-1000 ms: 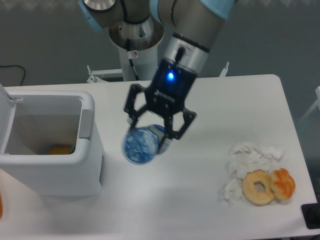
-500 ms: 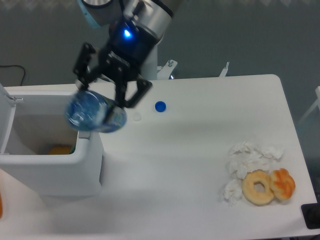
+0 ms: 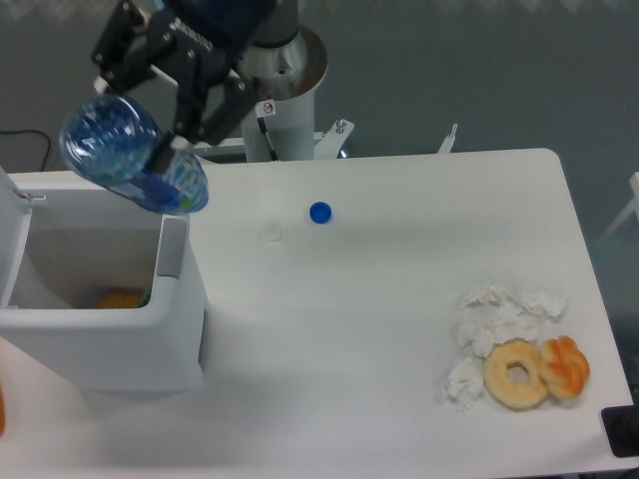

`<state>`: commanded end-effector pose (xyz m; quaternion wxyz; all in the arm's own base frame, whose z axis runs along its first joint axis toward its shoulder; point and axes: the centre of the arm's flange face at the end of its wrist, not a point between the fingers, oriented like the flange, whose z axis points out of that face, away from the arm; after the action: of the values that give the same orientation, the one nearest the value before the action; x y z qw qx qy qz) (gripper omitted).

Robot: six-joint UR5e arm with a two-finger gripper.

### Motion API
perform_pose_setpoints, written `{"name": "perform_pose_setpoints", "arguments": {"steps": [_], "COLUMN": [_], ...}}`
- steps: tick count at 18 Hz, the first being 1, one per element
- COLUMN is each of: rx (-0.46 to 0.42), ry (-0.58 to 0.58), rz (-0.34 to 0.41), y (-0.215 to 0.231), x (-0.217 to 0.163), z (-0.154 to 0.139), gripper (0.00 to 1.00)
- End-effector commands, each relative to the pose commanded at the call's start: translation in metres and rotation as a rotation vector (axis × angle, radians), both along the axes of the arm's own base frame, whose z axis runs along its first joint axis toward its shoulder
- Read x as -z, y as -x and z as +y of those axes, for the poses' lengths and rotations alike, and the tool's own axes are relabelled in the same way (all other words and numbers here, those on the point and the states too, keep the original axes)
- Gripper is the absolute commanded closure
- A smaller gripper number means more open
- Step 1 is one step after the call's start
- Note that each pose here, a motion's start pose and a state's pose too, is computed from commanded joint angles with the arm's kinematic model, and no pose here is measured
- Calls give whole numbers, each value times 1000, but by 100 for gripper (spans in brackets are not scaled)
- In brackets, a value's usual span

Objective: Place the plastic bottle in the trash can
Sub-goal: 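Carry the held bottle over the white trash bin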

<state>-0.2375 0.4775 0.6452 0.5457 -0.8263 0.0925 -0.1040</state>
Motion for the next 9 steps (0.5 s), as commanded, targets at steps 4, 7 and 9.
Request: {"name": "perform_pose_setpoints", "arguments": {"steps": [4, 7, 9], "rx": [39, 51, 71], "ry": [9, 21, 34], "rz": [-20, -33, -46], "y": [-5, -7, -10], "x": [15, 23, 34], "z": [18, 24, 36], "gripper": [30, 29, 30]}}
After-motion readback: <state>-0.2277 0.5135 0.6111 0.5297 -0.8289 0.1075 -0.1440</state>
